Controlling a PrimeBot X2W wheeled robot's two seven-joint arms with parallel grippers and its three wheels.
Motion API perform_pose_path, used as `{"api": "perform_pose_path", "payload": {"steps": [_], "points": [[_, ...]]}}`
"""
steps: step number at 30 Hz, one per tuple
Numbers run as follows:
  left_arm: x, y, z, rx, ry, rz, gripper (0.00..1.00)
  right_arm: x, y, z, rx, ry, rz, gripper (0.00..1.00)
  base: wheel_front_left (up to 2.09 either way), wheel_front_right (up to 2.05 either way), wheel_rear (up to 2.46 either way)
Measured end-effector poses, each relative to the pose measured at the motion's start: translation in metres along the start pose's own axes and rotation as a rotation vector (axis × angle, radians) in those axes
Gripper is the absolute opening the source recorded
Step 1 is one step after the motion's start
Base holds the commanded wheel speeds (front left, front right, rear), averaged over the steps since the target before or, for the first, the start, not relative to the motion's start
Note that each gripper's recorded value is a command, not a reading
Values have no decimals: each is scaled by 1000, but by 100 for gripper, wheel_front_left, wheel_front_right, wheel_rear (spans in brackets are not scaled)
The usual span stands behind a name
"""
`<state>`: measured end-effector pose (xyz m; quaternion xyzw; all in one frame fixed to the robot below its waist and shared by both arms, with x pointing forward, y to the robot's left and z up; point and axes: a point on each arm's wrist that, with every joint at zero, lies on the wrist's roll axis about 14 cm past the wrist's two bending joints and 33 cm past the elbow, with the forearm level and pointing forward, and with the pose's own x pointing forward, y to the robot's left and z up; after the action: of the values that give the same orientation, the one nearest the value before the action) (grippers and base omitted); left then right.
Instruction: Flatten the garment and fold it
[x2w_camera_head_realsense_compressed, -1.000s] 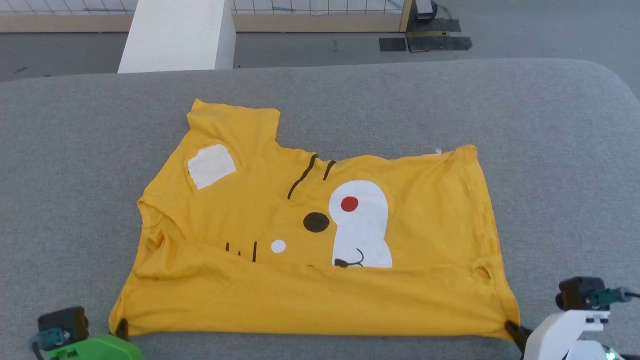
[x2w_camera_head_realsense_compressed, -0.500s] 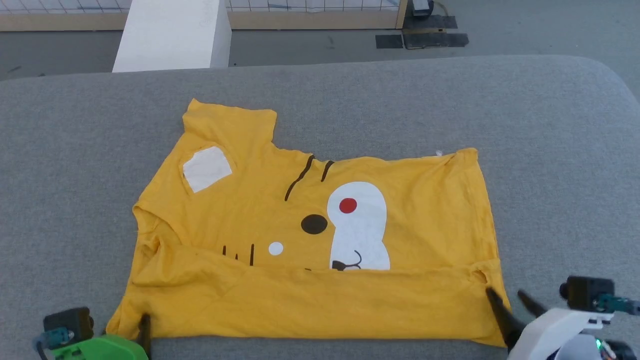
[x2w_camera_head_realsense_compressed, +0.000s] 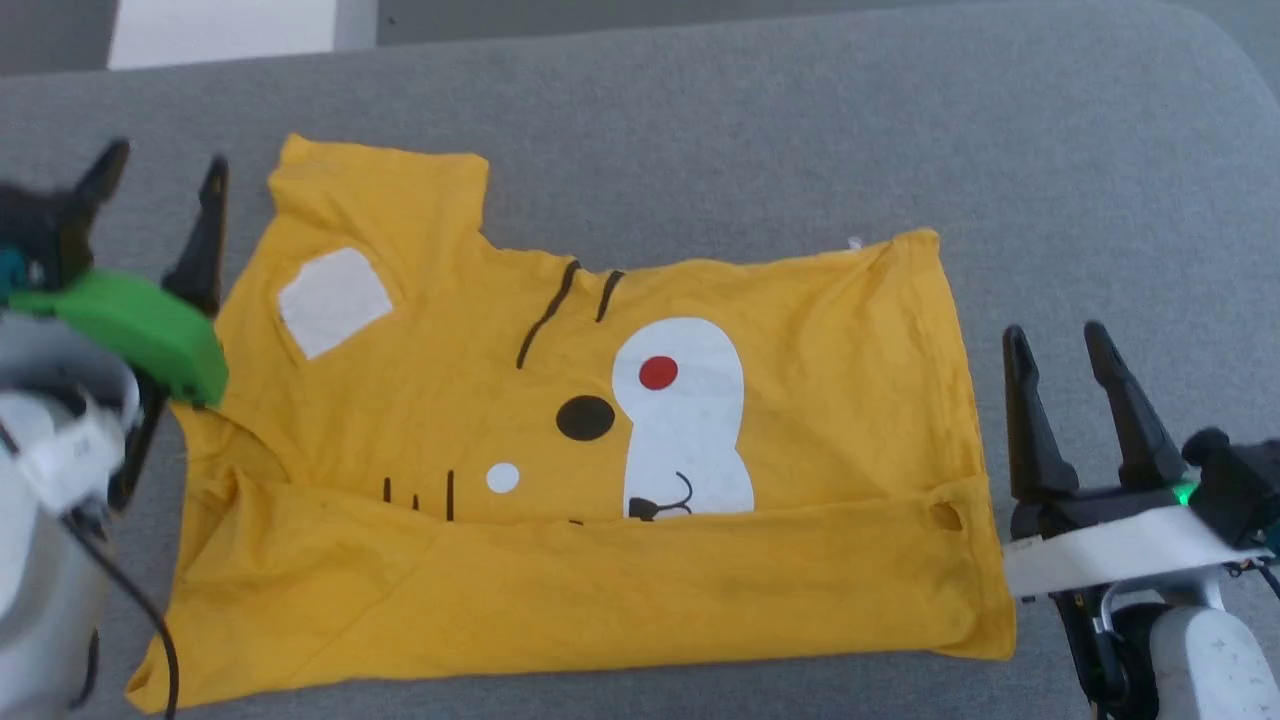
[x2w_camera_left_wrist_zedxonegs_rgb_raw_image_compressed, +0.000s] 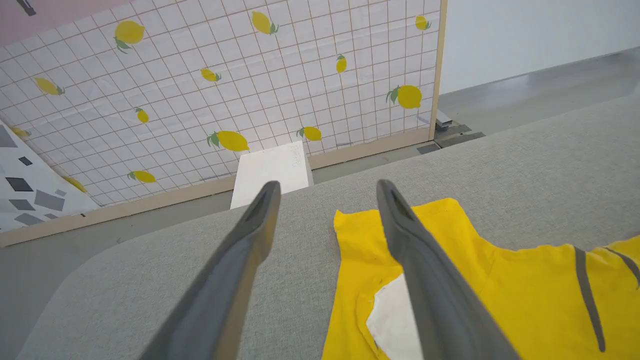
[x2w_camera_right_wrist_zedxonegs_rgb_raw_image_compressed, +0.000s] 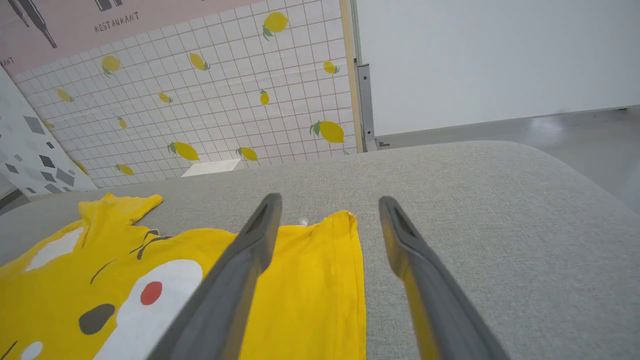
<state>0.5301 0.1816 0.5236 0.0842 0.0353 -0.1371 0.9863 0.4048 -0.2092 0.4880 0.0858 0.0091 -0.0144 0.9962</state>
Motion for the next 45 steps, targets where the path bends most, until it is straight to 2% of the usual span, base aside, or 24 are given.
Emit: {"api": "perform_pose_path", "payload": {"steps": [5, 9, 15, 21, 22, 23, 24, 25, 30, 35, 39, 45], "points": [[52, 1, -19, 34, 151, -41, 100, 17, 2, -8, -14, 2, 11, 100, 0, 0, 0], [85, 9, -47, 57, 336, -53, 100, 26, -3, -19, -26, 25, 1, 100, 0, 0, 0], [102, 4, -109, 35, 655, -59, 100, 24, -20, -37, -44, 80, -44, 100, 0, 0, 0], [114, -12, -139, -83, 788, -51, 100, 15, -36, -52, -40, 127, -95, 100, 0, 0, 0], [116, -15, -144, -140, 820, -41, 100, 12, -38, -57, -37, 142, -106, 100, 0, 0, 0], [117, -16, -146, -152, 834, -36, 100, 11, -40, -58, -39, 147, -110, 100, 0, 0, 0], [117, -16, -148, -158, 850, -33, 39, 10, -42, -59, -41, 152, -116, 100, 0, 0, 0], [116, -16, -150, -159, 868, -32, 0, 9, -44, -60, -44, 156, -121, 100, 0, 0, 0], [112, -28, -146, -168, 876, -68, 0, 20, -43, -52, -84, 150, -105, 100, 0, 0, 0], [110, -30, -142, -171, 858, -78, 0, 70, -22, -31, -157, 156, -9, 100, 0, 0, 0], [108, -30, -139, -170, 842, -82, 0, 97, -16, -50, -158, 343, 21, 100, 0, 0, 0], [107, -29, -140, -171, 818, -86, 0, 105, -13, -94, -152, 683, 37, 100, 0, 0, 0]]}}
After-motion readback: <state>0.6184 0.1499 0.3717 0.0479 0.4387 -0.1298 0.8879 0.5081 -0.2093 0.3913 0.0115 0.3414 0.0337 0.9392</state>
